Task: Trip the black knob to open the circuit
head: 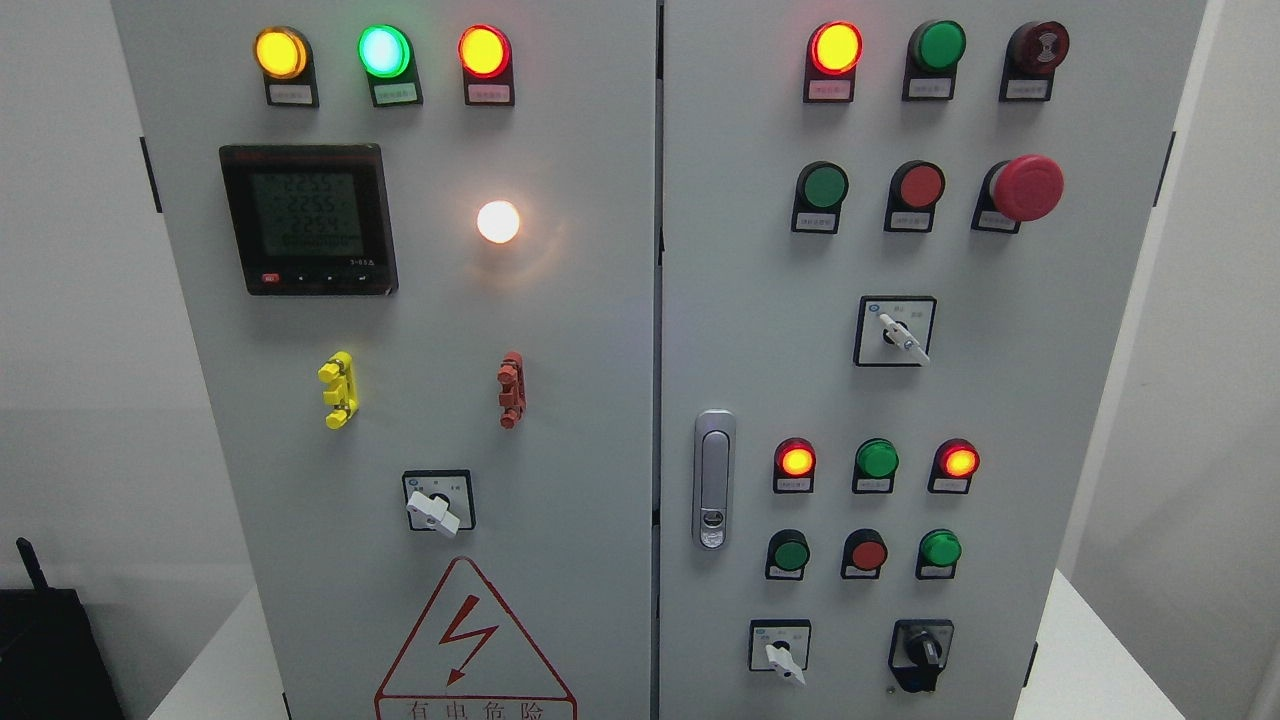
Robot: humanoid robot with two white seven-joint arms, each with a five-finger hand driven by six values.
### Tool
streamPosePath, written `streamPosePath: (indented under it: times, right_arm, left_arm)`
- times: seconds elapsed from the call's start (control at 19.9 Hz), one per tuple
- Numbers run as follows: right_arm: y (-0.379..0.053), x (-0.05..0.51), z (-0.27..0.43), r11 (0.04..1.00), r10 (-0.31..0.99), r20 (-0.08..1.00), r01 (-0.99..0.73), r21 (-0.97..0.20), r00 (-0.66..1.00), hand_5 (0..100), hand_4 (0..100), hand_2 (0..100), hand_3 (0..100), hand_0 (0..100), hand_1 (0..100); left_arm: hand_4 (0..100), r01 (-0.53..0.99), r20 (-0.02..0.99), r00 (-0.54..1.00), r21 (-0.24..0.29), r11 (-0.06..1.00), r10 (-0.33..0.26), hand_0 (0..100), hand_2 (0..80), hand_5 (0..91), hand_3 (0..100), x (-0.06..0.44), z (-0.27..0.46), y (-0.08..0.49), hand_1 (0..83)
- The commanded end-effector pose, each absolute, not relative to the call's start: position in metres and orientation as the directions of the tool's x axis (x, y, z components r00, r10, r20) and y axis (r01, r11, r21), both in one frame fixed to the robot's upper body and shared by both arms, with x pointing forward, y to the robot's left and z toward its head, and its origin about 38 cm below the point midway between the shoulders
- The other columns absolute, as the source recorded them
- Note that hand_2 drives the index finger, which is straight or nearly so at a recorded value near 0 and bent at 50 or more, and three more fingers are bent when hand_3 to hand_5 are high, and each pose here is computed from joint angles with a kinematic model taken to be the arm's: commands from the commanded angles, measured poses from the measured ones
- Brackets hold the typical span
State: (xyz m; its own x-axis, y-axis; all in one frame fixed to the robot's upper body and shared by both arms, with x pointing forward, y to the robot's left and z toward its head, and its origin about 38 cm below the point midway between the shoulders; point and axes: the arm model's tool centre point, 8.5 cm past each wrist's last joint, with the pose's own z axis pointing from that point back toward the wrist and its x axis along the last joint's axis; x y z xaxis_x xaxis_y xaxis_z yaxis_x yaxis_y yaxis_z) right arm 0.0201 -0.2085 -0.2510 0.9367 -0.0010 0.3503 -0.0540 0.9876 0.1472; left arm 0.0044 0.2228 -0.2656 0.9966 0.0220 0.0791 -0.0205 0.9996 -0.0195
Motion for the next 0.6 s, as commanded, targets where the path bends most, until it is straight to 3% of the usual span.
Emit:
streamPosePath:
  times: [0.0,0.55]
  right_arm:
    - [-0.208,0.030,-0.246,0.988,-0.012,0.397,-0.051,0.147,0.918,0,0,0,0,24,50]
    - [-0.211,0.078,-0.224,0.990,-0.073,0.561,-0.009,0.143,0.824,0,0,0,1,27,50]
  left_arm:
    - [0,-0.024,0.083,0.996,-0.021,0.999,0.026,12,0.0,0.0,0,0.006,-0.266,0.222,38.9]
    - [0,-0.024,0.083,0.996,-0.021,0.999,0.026,12,0.0,0.0,0,0.006,-0.266,0.222,38.9]
